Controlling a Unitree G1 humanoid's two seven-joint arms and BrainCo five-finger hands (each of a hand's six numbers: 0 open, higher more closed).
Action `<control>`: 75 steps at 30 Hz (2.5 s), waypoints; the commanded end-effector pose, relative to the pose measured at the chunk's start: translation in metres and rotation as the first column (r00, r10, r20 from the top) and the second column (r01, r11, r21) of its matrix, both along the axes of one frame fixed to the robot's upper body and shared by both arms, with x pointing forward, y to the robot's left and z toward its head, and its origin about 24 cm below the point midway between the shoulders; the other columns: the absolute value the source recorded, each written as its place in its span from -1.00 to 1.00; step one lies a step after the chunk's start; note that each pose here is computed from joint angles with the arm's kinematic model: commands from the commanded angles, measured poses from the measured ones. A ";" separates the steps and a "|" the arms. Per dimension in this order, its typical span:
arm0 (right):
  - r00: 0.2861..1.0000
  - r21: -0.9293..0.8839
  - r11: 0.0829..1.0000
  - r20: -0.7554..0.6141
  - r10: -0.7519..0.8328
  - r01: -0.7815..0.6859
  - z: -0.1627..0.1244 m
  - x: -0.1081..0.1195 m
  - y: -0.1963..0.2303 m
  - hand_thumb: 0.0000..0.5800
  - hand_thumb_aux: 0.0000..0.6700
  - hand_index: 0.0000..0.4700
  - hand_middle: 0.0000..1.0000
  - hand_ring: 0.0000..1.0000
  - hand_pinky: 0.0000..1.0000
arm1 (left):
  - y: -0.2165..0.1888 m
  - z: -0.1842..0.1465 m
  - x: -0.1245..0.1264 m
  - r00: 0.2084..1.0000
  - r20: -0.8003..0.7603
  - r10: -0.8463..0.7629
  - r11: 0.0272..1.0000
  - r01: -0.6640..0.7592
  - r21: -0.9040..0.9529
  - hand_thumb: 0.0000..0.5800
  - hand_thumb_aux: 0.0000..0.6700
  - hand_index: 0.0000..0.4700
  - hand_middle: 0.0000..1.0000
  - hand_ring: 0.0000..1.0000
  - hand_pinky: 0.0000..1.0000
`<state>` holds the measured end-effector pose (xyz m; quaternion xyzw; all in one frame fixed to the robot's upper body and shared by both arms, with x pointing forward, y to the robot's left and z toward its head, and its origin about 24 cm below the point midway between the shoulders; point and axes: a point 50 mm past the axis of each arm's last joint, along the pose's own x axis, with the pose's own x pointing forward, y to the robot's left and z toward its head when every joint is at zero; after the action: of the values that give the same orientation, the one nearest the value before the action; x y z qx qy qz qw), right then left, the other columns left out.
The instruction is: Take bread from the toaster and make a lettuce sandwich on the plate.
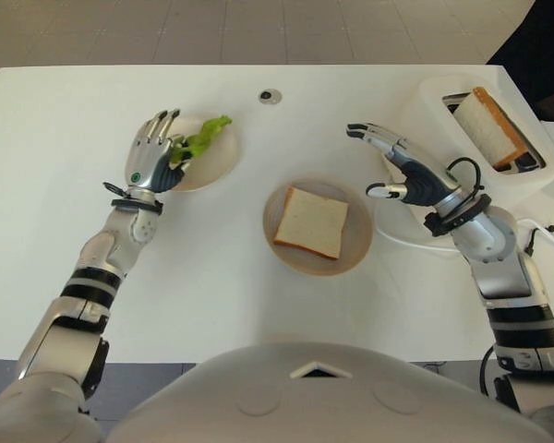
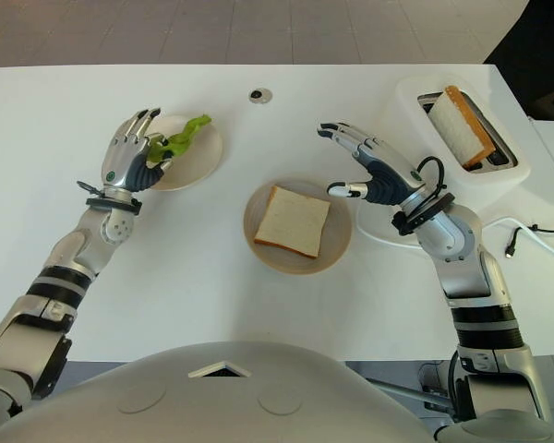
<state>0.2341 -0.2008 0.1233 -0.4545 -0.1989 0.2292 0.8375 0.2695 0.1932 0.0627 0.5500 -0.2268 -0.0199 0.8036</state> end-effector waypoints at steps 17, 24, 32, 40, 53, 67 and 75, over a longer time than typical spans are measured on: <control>0.778 0.143 0.853 0.358 -0.517 0.502 0.090 -0.044 -0.104 -1.00 -1.00 -1.00 -1.00 -1.00 -1.00 | -0.106 -0.056 -0.035 0.894 -0.231 -0.384 0.905 0.414 0.100 -0.95 -0.98 -0.98 -1.00 -1.00 -1.00; 0.692 -0.136 0.679 0.174 -0.700 0.721 0.026 -0.039 -0.148 -1.00 -1.00 -1.00 -1.00 -1.00 -1.00 | -0.105 -0.044 -0.040 0.907 -0.185 -0.379 0.907 0.404 0.123 -1.00 -1.00 -1.00 -1.00 -1.00 -1.00; 0.771 -0.198 0.746 0.107 -0.628 0.636 0.004 -0.003 -0.134 -1.00 -1.00 -1.00 -1.00 -1.00 -1.00 | -0.103 -0.031 -0.046 0.927 -0.127 -0.354 0.923 0.368 0.114 -1.00 -1.00 -1.00 -1.00 -1.00 -1.00; 0.754 -0.140 0.742 0.172 -0.634 0.656 0.017 -0.017 -0.136 1.00 1.00 1.00 1.00 1.00 1.00 | -0.081 0.003 -0.049 0.960 0.010 -0.281 0.958 0.281 -0.059 -1.00 -1.00 -1.00 -1.00 -1.00 -1.00; 0.748 0.355 0.902 0.523 -0.409 0.245 0.098 -0.018 -0.063 1.00 1.00 1.00 1.00 1.00 1.00 | -0.041 0.017 -0.040 0.983 0.109 -0.145 0.935 0.172 -0.310 -1.00 -1.00 -1.00 -1.00 -1.00 -1.00; 0.880 0.388 0.913 -0.468 0.080 0.123 -0.058 -0.004 0.007 1.00 1.00 1.00 1.00 1.00 1.00 | -0.052 0.025 -0.066 0.871 0.207 -0.445 0.866 0.478 -0.146 -1.00 -1.00 -1.00 -1.00 -1.00 -1.00; 0.873 0.194 0.974 -0.488 -0.007 0.116 -0.087 0.005 0.012 1.00 1.00 1.00 1.00 1.00 1.00 | -0.108 -0.023 -0.080 0.667 -0.161 -0.727 0.669 0.742 0.053 -0.46 -0.71 -0.71 -1.00 -1.00 -1.00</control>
<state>0.2370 -0.1939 0.0443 -0.2759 0.0011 0.2788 0.9199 0.1878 0.0926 0.0526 0.4349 -0.3960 -0.3474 0.7303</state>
